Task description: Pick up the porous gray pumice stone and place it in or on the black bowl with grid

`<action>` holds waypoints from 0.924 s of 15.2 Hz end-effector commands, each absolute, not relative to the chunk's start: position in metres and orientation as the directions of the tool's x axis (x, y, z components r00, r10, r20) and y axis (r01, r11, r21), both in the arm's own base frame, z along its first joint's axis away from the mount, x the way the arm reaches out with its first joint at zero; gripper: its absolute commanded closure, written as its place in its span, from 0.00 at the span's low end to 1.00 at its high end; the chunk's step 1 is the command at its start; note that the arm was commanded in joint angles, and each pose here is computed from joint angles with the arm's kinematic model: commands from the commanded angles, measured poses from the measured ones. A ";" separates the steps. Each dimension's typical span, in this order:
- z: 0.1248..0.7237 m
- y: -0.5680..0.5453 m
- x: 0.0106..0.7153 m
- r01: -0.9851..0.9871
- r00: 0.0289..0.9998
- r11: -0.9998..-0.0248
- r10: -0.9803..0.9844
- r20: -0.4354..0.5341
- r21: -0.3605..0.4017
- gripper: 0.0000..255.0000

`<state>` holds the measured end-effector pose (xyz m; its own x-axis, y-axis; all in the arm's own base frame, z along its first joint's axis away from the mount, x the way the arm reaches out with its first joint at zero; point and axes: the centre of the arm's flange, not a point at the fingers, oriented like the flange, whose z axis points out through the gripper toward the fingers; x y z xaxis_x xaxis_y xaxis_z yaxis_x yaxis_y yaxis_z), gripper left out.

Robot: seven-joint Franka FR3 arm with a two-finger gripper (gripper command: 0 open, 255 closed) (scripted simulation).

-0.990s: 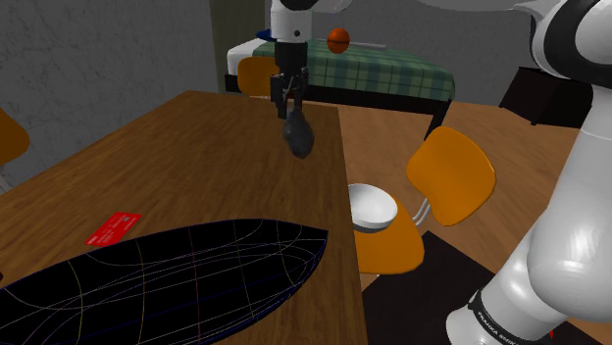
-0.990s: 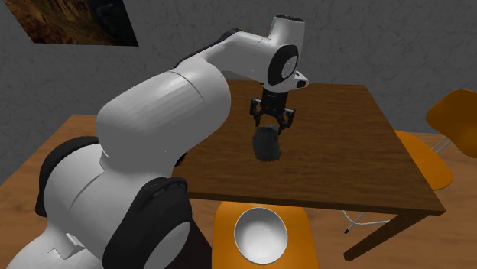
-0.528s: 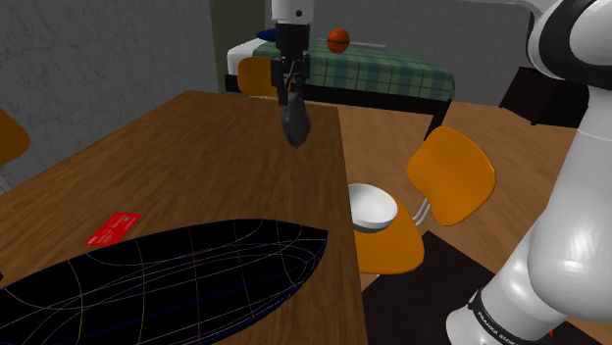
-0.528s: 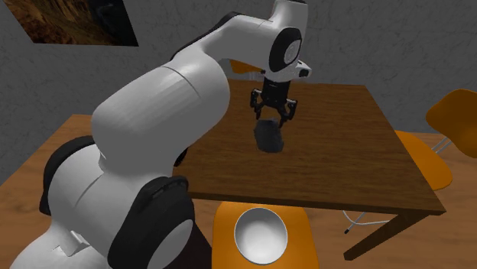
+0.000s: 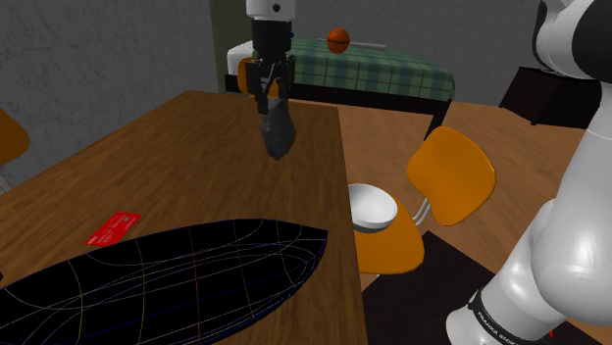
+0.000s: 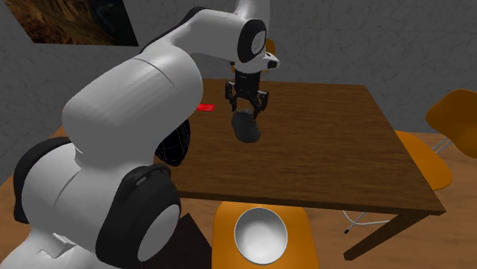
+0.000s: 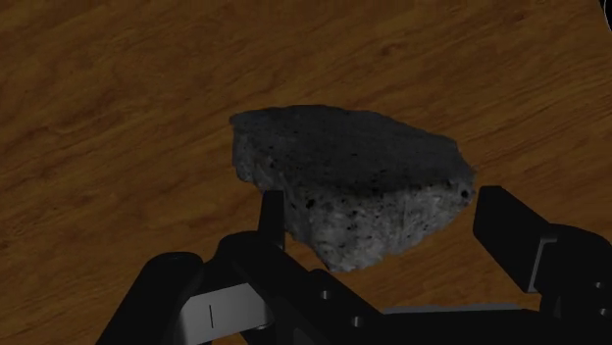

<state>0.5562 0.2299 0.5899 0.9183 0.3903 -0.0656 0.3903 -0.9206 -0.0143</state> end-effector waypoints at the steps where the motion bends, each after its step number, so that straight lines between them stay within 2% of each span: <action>1: 0.593 0.255 0.544 0.389 0.919 -0.921 0.389 -0.065 -0.014 1.00; 14: 0.600 0.409 0.468 0.389 0.919 -0.921 0.389 -0.065 -0.014 1.00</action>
<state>0.4734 0.3963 0.6004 0.9181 0.3908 -0.0656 0.3908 -0.9204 -0.0140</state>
